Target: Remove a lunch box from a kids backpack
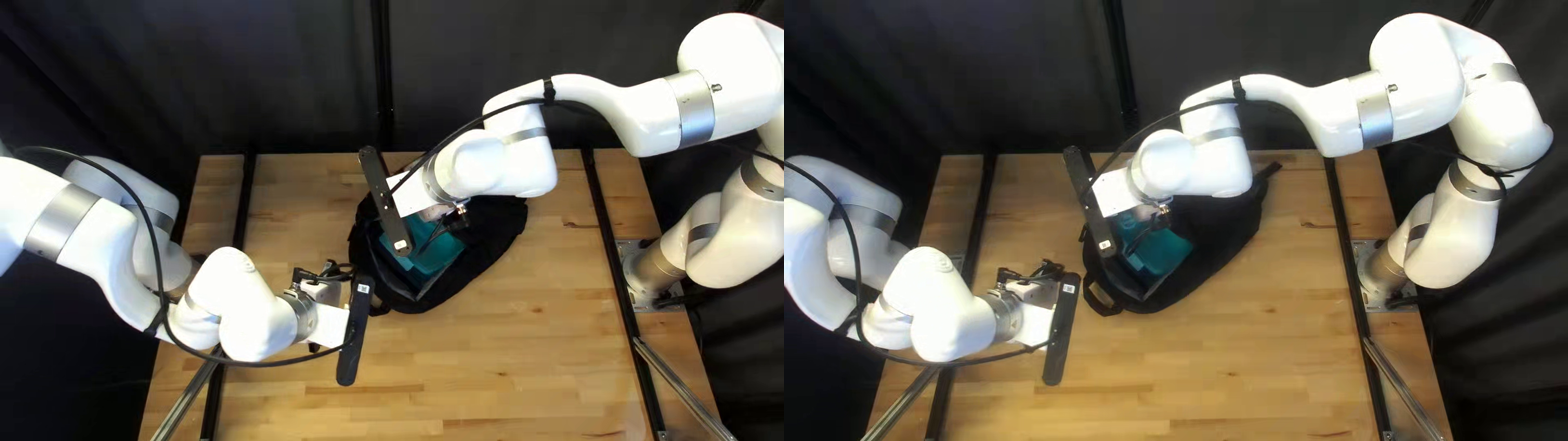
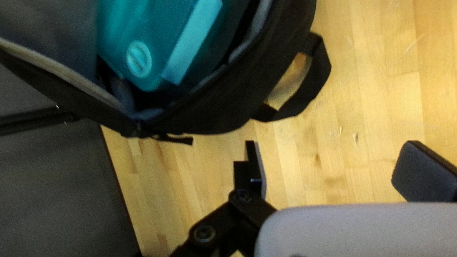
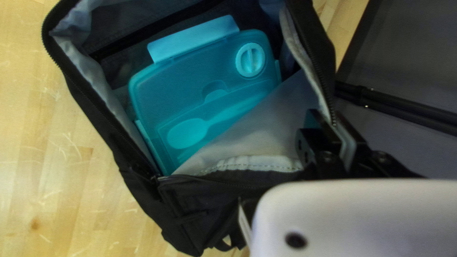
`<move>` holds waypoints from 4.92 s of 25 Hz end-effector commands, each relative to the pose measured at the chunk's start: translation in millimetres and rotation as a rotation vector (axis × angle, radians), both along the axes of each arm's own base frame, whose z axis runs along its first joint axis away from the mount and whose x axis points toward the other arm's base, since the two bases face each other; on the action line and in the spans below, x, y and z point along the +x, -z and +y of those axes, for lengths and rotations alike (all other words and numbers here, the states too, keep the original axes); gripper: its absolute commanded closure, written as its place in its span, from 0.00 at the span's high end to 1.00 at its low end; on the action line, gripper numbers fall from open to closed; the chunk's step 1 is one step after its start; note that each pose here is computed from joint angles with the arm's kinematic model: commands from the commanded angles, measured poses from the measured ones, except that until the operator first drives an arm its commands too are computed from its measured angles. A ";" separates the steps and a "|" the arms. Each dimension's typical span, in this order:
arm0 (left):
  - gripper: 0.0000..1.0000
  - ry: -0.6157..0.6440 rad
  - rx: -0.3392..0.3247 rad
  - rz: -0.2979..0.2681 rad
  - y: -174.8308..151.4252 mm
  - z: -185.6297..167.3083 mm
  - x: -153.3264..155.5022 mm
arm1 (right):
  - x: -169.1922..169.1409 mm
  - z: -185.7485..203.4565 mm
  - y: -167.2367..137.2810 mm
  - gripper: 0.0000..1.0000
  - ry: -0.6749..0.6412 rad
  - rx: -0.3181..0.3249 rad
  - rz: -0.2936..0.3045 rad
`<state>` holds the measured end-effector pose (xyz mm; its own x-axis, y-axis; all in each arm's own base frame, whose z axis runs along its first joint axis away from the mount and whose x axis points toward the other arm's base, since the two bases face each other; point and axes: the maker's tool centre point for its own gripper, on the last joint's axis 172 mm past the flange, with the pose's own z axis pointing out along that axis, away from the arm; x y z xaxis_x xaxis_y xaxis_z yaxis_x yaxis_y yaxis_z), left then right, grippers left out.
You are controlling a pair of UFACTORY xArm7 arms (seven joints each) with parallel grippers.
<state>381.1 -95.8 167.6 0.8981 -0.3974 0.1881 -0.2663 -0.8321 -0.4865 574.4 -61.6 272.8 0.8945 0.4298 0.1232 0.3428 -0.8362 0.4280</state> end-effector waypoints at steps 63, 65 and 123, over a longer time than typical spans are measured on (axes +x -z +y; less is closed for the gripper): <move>1.00 0.042 -0.106 -0.019 127.4 38.7 39.5 | -16.7 -14.8 -13.1 0.00 0.022 -0.021 -0.001; 1.00 0.035 -0.118 -0.011 138.5 35.9 37.3 | -21.3 -20.5 -7.2 0.00 0.030 -0.018 0.002; 1.00 0.211 0.108 -0.128 53.0 75.5 41.6 | -22.9 -36.3 4.2 0.00 0.036 -0.003 0.015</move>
